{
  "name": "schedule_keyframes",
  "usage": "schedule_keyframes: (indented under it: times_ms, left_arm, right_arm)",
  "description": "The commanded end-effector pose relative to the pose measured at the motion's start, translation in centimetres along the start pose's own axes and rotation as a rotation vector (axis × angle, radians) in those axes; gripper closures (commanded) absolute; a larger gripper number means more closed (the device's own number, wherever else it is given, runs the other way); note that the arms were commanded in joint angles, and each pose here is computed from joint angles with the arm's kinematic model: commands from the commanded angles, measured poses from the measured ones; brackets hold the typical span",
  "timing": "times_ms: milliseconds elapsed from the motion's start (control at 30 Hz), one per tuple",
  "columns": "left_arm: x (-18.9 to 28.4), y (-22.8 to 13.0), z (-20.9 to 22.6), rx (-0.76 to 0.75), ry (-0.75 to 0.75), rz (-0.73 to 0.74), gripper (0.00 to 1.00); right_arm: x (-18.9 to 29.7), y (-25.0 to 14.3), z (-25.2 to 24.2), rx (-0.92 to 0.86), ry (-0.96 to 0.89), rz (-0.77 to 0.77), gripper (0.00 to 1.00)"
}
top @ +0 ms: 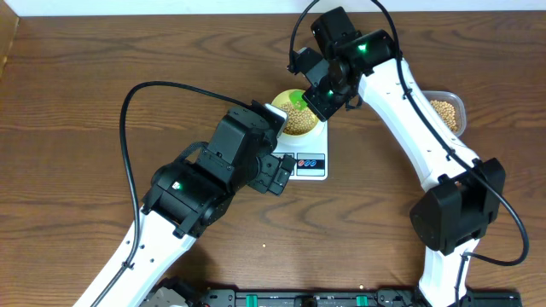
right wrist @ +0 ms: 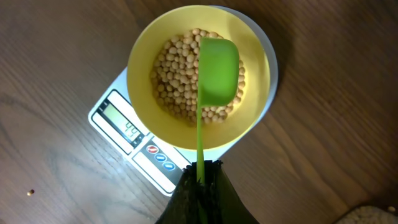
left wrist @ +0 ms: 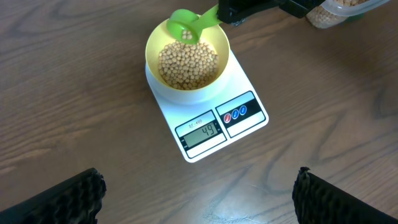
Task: Scoop item into bowl and weigh 50g on scale
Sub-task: 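Tip the scoop further over the bowl to add the last few beans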
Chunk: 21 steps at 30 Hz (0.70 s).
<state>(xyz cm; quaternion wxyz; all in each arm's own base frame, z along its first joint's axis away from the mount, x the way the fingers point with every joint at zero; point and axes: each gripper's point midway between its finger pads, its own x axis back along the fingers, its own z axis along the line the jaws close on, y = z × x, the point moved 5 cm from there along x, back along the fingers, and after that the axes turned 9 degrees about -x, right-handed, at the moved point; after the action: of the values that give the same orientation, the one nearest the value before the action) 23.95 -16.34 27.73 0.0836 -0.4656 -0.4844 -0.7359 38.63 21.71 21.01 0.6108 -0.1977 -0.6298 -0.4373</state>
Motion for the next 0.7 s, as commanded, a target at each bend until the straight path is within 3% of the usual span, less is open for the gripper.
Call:
schedule_keyframes:
  times_ms: [0, 667]
  left_arm:
    - [0.10, 0.30, 0.29, 0.019, 0.015, -0.005, 0.01]
    - [0.10, 0.30, 0.29, 0.019, 0.015, -0.005, 0.01]
  right_arm:
    - [1.75, 0.55, 0.60, 0.031, -0.017, -0.045, 0.99]
    - [1.56, 0.49, 1.35, 0.058, -0.055, -0.031, 0.99]
